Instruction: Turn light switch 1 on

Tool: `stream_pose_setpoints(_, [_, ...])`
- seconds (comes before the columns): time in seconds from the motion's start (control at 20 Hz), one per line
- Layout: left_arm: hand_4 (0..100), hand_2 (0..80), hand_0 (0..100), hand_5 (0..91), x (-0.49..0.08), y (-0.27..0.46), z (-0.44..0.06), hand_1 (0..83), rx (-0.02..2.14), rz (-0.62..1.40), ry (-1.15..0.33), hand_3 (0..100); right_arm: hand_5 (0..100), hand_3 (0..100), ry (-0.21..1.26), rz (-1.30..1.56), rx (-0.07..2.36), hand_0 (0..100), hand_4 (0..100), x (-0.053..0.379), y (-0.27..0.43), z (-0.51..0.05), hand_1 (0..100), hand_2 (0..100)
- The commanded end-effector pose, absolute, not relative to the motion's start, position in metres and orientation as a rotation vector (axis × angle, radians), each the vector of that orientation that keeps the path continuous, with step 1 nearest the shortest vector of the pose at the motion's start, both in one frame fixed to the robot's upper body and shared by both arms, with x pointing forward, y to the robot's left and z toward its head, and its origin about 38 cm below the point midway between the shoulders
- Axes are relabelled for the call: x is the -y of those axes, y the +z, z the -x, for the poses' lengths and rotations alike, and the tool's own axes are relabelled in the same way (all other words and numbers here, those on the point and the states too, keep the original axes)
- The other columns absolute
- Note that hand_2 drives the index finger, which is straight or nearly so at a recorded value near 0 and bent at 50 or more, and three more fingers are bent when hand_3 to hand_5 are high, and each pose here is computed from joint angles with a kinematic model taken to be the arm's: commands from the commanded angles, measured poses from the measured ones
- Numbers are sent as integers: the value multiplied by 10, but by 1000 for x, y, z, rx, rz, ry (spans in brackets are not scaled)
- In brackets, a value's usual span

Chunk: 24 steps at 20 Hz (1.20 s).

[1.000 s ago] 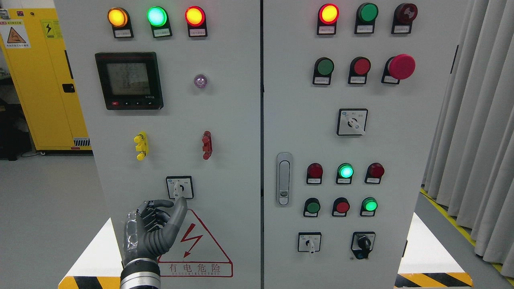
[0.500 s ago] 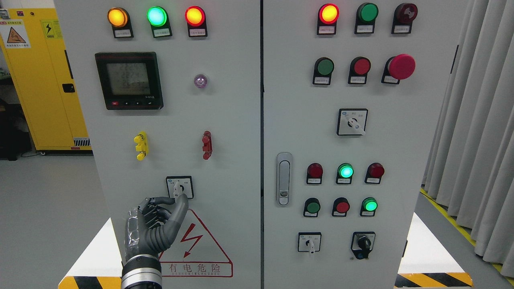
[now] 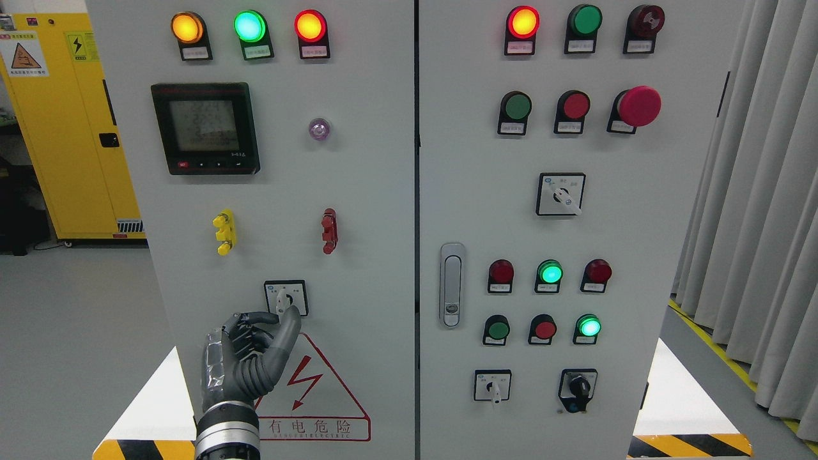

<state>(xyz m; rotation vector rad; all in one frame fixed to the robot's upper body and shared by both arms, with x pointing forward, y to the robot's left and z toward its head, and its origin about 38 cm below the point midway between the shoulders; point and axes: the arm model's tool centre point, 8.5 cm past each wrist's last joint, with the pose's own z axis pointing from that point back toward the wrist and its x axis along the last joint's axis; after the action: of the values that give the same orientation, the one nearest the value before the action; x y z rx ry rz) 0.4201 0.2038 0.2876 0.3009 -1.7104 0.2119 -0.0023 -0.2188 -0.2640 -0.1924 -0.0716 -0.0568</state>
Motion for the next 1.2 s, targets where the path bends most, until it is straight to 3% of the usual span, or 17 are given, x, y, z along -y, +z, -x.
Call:
stream_pose_setpoints(0.0, [892, 562, 207, 877, -202, 288, -424, 657, 1704, -300, 210, 890, 0, 0, -57, 192, 72, 0, 0, 219, -264, 2, 500, 40])
stream_pose_setpoints(1.15, [897, 571, 304, 879, -202, 293, -426, 645, 1714, -299, 210, 893, 0, 0, -57, 192, 72, 0, 0, 219, -264, 2, 500, 40])
